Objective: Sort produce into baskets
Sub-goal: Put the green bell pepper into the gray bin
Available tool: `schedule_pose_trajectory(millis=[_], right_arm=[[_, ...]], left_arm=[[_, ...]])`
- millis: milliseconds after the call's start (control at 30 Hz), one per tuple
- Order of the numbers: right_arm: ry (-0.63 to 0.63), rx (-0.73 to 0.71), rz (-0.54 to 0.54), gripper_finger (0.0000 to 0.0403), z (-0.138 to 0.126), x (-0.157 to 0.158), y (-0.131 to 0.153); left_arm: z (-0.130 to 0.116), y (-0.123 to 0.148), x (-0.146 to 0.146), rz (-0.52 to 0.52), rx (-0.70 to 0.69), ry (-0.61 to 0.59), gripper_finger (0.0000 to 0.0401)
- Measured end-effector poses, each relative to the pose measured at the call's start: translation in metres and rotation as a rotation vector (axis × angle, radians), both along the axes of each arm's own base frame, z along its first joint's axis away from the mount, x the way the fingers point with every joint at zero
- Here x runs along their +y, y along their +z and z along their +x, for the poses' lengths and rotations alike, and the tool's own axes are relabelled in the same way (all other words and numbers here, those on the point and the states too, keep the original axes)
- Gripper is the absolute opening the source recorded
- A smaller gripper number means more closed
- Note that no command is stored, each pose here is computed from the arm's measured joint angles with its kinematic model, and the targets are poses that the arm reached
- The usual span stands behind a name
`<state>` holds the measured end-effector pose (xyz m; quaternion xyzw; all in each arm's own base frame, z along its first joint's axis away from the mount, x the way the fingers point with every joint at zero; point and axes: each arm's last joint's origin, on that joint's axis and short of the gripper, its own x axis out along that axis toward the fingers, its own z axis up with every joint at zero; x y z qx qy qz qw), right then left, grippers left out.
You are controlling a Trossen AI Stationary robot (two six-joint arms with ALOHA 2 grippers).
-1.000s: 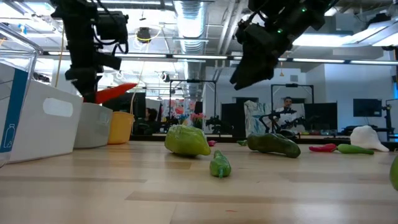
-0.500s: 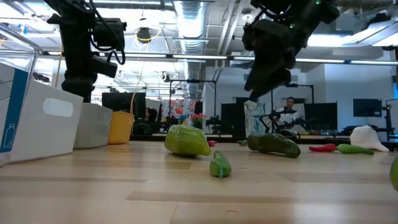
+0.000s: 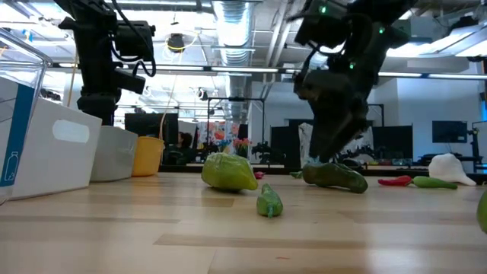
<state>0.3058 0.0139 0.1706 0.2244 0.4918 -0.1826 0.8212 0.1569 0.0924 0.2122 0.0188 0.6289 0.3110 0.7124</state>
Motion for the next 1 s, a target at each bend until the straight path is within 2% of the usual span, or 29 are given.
schedule_pose_trajectory(millis=[433,600,800,900,1000], right_arm=[[-0.010,0.151,-0.014,0.0253,0.003,-0.004,-0.034],[-0.004,0.153,-0.019,0.0216,0.003,-0.004,-0.034],[0.022,0.070,-0.016,0.0136,0.003,-0.007,-0.017],[0.061,0.000,-0.039,0.0134,0.005,-0.009,-0.007],[0.098,-0.097,-0.067,0.0143,0.011,-0.012,0.004]], left_arm=[[0.000,0.000,0.000,-0.002,-0.001,-0.001,0.0250],[0.000,0.000,0.000,-0.004,-0.002,-0.003,0.0250],[0.006,0.010,0.000,-0.034,-0.063,-0.019,0.0250],[0.012,0.020,0.002,-0.055,-0.141,-0.036,0.0250],[0.023,0.031,0.003,-0.096,-0.282,-0.086,0.0250]])
